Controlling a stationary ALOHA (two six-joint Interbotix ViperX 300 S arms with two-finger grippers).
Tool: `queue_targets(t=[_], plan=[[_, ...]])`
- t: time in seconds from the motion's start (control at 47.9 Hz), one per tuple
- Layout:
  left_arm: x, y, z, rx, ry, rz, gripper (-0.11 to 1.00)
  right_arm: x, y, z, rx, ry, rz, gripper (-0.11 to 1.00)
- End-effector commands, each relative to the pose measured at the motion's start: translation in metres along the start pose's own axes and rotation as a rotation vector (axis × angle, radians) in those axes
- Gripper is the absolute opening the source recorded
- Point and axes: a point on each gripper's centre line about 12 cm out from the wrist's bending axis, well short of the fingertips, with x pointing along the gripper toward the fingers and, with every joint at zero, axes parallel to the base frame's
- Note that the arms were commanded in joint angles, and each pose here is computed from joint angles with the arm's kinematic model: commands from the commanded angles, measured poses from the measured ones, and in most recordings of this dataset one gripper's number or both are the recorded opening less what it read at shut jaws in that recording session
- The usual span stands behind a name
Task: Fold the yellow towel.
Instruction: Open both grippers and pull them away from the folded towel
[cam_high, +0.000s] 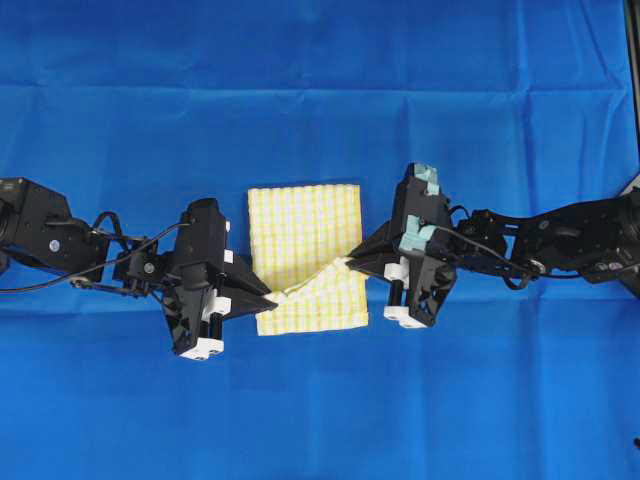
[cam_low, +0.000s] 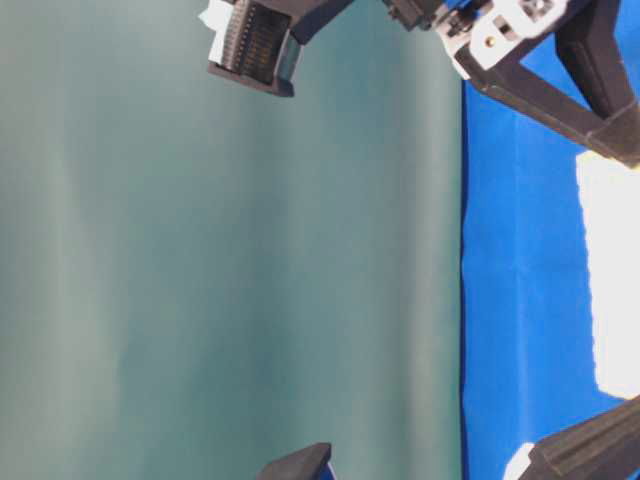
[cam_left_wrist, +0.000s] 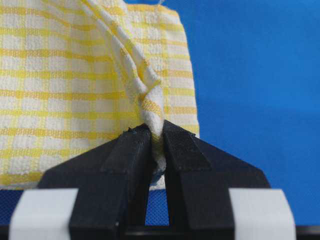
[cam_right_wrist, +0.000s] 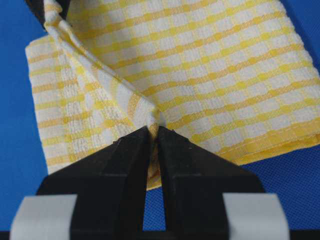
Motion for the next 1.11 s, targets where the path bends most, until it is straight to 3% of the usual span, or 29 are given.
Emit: queue_targets(t=[0.0,0.355,0.46,0.648,0.899,1.087], plan=[[-0.001,-0.004,0.006,0.006,-0.017,-0.011,0.03,-0.002,0.006,0.007,0.000,-0.025,0.015,0.06],[0.000,-0.001,0.011,0.001,-0.017,-0.002,0.04,-0.001,0.011,0.010,0.000,-0.015,0.030,0.08],[0.000,-0.002,0.013,-0.008,-0.004,0.001,0.11,-0.001,0.016,0.012,-0.006,-0.014,0.043,0.31],[-0.016,-0.011,0.029,0.000,0.008,-0.009,0.52,-0.015,0.028,0.024,-0.037,-0.049,0.088,0.81],[-0.057,-0.022,0.062,0.022,-0.053,-0.041,0.48,-0.066,0.035,0.049,-0.098,-0.140,0.165,0.74],[-0.092,-0.023,0.066,0.050,-0.099,-0.057,0.48,-0.110,0.025,0.051,-0.157,-0.213,0.197,0.74]])
